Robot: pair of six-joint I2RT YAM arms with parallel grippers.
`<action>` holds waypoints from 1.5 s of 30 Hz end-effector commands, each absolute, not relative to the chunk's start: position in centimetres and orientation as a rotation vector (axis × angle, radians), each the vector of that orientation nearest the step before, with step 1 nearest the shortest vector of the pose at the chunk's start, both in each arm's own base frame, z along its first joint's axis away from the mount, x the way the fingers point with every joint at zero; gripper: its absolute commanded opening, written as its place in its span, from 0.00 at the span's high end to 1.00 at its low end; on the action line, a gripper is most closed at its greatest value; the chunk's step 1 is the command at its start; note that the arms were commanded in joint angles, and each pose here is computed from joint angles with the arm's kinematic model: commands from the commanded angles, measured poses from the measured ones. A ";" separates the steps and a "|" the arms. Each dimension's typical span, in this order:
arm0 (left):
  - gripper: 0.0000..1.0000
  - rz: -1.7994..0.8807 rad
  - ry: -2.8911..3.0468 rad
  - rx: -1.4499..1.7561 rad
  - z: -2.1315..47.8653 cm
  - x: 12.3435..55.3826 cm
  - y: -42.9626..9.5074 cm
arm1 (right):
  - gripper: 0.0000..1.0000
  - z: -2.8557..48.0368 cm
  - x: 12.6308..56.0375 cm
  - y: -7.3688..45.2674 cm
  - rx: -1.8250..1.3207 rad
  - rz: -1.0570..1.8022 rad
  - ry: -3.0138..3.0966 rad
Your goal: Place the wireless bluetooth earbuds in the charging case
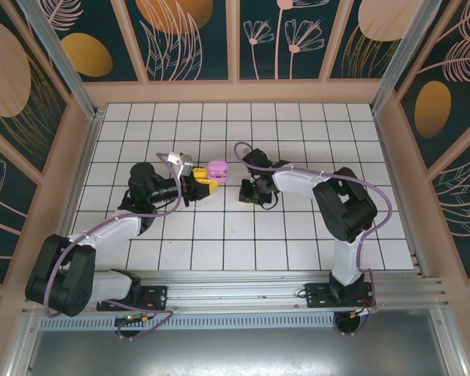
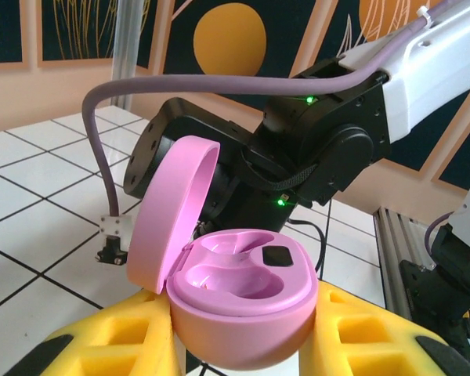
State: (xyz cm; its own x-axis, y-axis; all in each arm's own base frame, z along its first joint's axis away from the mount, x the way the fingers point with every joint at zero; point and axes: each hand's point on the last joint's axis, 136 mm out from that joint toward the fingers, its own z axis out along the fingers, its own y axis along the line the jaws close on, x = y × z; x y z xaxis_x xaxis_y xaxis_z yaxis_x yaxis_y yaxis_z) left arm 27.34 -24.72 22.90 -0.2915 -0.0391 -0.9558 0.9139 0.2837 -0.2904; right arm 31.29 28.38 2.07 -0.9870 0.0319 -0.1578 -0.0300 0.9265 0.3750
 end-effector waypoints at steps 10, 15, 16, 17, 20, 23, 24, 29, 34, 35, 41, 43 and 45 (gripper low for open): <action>1.00 -1.137 1.517 0.848 23.9 27.2 -24.2 | 0.79 3.6 31.9 28.2 -0.075 0.544 2.874; 1.00 -1.132 1.512 0.843 24.1 27.3 -24.2 | 0.81 5.3 31.8 27.7 -0.069 0.545 2.841; 1.00 -1.130 1.511 0.843 24.1 27.4 -24.2 | 0.81 5.6 31.7 27.6 -0.066 0.545 2.835; 1.00 -1.129 1.510 0.840 24.1 27.4 -24.1 | 0.81 6.0 31.6 27.4 -0.060 0.545 2.828; 1.00 -1.126 1.503 0.835 24.3 27.6 -24.2 | 0.82 7.6 31.0 26.9 -0.047 0.553 2.807; 1.00 -1.113 1.495 0.829 24.5 27.9 -24.1 | 0.82 9.9 30.3 26.4 -0.028 0.575 2.769; 1.00 -1.106 1.492 0.828 24.5 28.0 -24.1 | 0.82 10.6 30.1 26.3 -0.023 0.583 2.754; 1.00 -1.050 1.471 0.816 24.6 29.0 -24.0 | 0.82 14.6 28.7 25.6 0.016 0.650 2.659; 1.00 -1.007 1.447 0.818 24.7 29.7 -24.3 | 0.82 18.7 27.4 25.8 0.025 0.738 2.561; 1.00 -0.997 1.443 0.822 24.7 29.8 -24.4 | 0.82 19.8 27.1 26.1 0.018 0.758 2.540; 1.00 -0.960 1.416 0.858 24.5 29.7 -25.4 | 0.83 25.0 25.1 28.7 -0.056 0.820 2.434; 1.00 -0.948 1.406 0.871 24.4 29.5 -25.8 | 0.83 26.1 24.6 29.6 -0.082 0.843 2.409; 1.00 -0.939 1.397 0.880 24.5 29.4 -26.1 | 0.83 27.2 24.4 30.4 -0.102 0.851 2.378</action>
